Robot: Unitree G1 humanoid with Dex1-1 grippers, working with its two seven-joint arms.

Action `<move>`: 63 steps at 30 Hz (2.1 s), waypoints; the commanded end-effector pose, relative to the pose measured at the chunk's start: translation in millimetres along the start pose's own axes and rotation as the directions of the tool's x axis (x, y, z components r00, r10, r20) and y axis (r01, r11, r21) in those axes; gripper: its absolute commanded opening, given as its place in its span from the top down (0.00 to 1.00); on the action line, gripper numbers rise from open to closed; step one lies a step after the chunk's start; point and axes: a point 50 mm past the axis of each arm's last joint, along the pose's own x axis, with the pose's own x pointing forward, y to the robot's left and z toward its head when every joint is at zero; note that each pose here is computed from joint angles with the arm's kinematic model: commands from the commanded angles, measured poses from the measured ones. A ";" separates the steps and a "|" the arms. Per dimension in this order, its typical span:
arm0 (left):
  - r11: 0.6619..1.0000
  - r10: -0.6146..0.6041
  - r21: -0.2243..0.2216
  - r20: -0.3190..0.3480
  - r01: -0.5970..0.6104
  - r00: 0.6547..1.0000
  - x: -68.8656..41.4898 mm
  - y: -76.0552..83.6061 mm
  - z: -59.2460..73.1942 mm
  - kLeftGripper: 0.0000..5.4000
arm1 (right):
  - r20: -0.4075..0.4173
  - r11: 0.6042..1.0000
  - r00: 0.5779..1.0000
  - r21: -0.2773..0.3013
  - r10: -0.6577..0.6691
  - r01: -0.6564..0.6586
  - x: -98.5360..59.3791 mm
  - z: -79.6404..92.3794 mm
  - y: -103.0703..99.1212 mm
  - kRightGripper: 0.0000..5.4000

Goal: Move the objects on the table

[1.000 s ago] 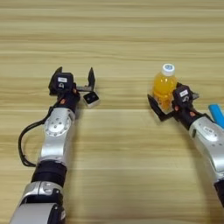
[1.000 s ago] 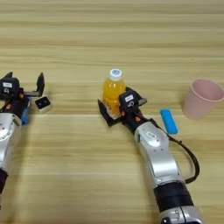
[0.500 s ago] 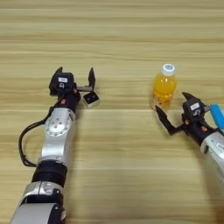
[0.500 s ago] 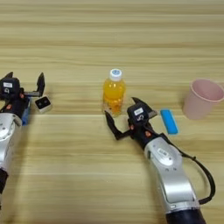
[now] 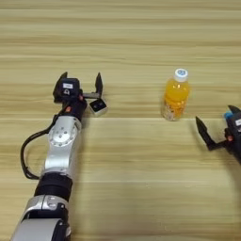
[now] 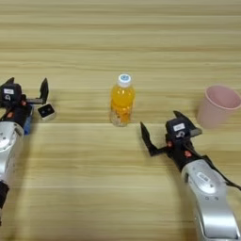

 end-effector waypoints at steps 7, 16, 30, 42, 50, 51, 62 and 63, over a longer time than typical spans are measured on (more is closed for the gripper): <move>1.000 0.001 0.008 -0.013 -0.001 1.000 0.9 0.5 -1.4 0.00 | -0.089 0.989 0.985 0.018 -0.146 0.148 -13.8 -4.1 -26.5 0.01; 1.000 0.000 0.009 -0.014 0.000 1.000 1.1 1.3 -1.9 0.00 | -0.142 0.969 0.960 0.012 -0.242 0.246 -19.7 -7.5 -43.0 0.01; 1.000 -0.003 0.008 -0.016 0.003 1.000 1.6 2.0 -2.7 0.00 | -0.140 0.939 0.930 0.011 -0.340 0.345 -13.3 -9.7 -61.7 0.01; 1.000 -0.004 0.006 -0.016 0.004 1.000 1.9 0.6 -3.1 0.00 | -0.123 0.937 0.930 0.010 -0.345 0.349 2.5 -14.0 -70.2 0.01; 1.000 -0.005 0.005 -0.017 0.005 1.000 1.9 0.0 -3.5 0.00 | -0.110 0.925 0.920 0.007 -0.376 0.379 11.5 -19.9 -81.5 0.01; 1.000 -0.005 0.005 -0.017 0.005 1.000 1.9 0.0 -3.6 0.00 | -0.108 0.925 0.920 0.007 -0.377 0.379 12.4 -20.3 -82.1 0.01; 1.000 -0.005 0.004 -0.017 0.005 1.000 2.1 -0.7 -3.7 0.00 | -0.076 0.932 0.929 0.005 -0.362 0.363 24.8 -20.6 -85.7 0.01; 1.000 -0.005 0.004 -0.017 0.005 1.000 2.1 -0.8 -3.7 0.00 | -0.074 0.932 0.930 0.004 -0.360 0.362 25.8 -20.8 -86.0 0.01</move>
